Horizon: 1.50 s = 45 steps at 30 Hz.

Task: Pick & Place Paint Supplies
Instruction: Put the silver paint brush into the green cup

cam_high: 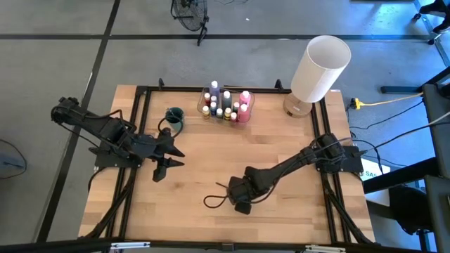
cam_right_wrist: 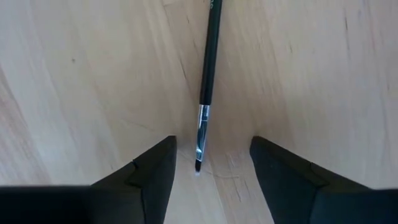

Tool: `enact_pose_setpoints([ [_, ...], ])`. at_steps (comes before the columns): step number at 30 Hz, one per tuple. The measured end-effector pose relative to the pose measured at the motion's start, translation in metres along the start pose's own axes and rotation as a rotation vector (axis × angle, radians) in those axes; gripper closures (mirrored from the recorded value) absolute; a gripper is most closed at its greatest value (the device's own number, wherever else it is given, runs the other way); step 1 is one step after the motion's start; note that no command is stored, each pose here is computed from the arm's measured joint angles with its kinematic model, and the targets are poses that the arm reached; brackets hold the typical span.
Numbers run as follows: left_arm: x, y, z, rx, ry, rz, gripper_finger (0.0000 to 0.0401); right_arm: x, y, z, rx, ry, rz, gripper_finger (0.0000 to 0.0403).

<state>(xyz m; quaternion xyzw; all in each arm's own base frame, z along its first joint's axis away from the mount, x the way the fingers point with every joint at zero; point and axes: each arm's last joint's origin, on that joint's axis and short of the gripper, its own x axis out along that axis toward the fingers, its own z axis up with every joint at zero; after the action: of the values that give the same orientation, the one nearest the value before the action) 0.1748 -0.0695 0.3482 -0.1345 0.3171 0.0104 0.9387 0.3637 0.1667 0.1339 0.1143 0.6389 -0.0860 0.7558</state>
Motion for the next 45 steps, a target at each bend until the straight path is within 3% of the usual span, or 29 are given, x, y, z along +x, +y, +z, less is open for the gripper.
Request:
enact_pose_setpoints([
  [7,0.0,0.0,0.0,-0.001,0.0,0.0,0.0258,0.006,0.001,-0.003,-0.001,0.043,0.015,0.0233],
  [38,0.0,0.0,0.0,-0.002,0.001,0.001,0.0258,0.004,0.015,-0.015,0.027,0.074,0.034,0.0235],
  [45,0.0,0.0,0.0,-0.002,0.001,0.001,0.0258,0.005,0.012,-0.014,0.033,0.076,0.029,0.0251],
])
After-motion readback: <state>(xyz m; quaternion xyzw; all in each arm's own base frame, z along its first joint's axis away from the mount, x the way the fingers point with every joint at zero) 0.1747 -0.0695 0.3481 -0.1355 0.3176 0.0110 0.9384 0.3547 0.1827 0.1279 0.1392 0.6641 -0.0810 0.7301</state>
